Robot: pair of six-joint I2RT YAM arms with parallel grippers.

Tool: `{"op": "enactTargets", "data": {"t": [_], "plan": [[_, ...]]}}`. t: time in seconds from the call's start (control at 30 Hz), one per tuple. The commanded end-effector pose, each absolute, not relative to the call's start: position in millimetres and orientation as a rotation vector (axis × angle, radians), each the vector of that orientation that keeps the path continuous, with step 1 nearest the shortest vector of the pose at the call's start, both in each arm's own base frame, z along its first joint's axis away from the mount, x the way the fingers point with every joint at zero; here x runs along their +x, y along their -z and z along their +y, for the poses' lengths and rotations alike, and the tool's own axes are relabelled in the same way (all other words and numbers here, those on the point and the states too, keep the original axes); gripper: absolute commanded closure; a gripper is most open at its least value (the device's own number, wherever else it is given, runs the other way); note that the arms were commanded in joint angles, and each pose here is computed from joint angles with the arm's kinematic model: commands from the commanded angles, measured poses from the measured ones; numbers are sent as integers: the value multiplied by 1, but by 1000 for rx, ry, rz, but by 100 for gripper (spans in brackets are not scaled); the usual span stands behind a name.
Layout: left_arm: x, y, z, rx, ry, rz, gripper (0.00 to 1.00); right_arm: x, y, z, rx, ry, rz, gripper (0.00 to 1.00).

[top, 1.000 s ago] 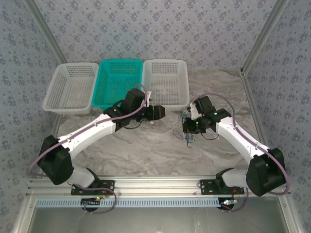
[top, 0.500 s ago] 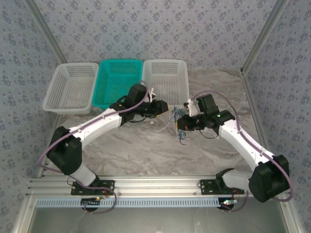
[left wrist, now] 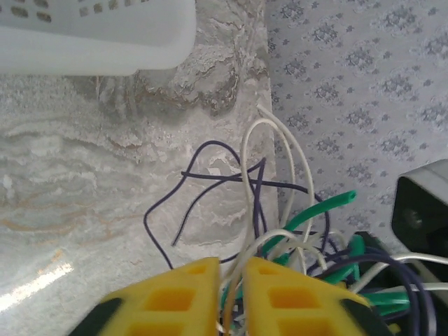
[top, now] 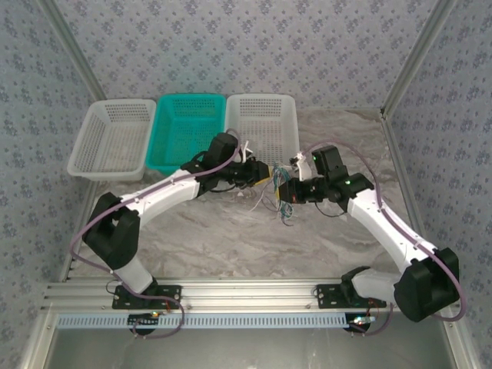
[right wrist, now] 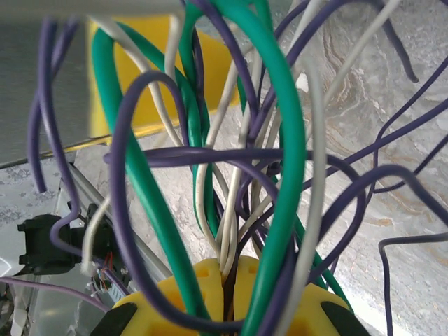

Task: Untangle the cables

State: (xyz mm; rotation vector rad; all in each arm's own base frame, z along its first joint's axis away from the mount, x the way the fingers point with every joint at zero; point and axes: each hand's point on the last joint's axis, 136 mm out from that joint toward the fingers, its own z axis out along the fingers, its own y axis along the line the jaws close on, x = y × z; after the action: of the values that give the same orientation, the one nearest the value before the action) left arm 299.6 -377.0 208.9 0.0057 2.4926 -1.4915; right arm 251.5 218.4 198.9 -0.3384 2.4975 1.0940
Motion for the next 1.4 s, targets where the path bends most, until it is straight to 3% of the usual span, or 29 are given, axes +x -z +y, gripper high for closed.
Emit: {"op": "enactTargets", "data": {"t": [0.0,0.3,0.4,0.47,0.53,0.57,0.63,0.73,0.83,0.93,1.03,1.13,1.27,1.37], "plan": [[302,-231,-383,48,1521,2441,100,253,-220,222,-356,-1107,2437,100],[320,-289,-344,39,1399,2304,100,236,-124,153,-138,-661,2656,91],[318,-312,-333,107,1360,2272,100,216,-84,134,-68,-588,2758,79],[314,-321,-332,158,1351,2263,100,204,-67,129,-33,-588,2811,78],[311,-323,-334,174,1364,2267,100,202,-64,126,-7,-586,2819,75],[310,-319,-335,177,1364,2277,100,198,-64,123,0,-577,2831,64],[308,-312,-338,178,1365,2294,100,202,-73,122,3,-579,2800,59],[303,-304,-346,189,1380,2312,100,208,-95,122,10,-597,2731,43],[298,-298,-354,237,1363,2334,100,214,-117,128,-24,-661,2640,48],[287,-273,-355,378,1185,2431,100,219,-132,125,-1,-653,2585,47],[278,-245,-352,492,1026,2526,95,229,-136,117,45,-587,2558,34],[274,-240,-360,519,1038,2523,87,240,-126,108,99,-495,2577,28],[278,-249,-370,498,1065,2458,61,258,-105,106,176,-408,2659,20],[282,-252,-372,463,1075,2426,51,271,-84,109,195,-326,2722,20]]}}
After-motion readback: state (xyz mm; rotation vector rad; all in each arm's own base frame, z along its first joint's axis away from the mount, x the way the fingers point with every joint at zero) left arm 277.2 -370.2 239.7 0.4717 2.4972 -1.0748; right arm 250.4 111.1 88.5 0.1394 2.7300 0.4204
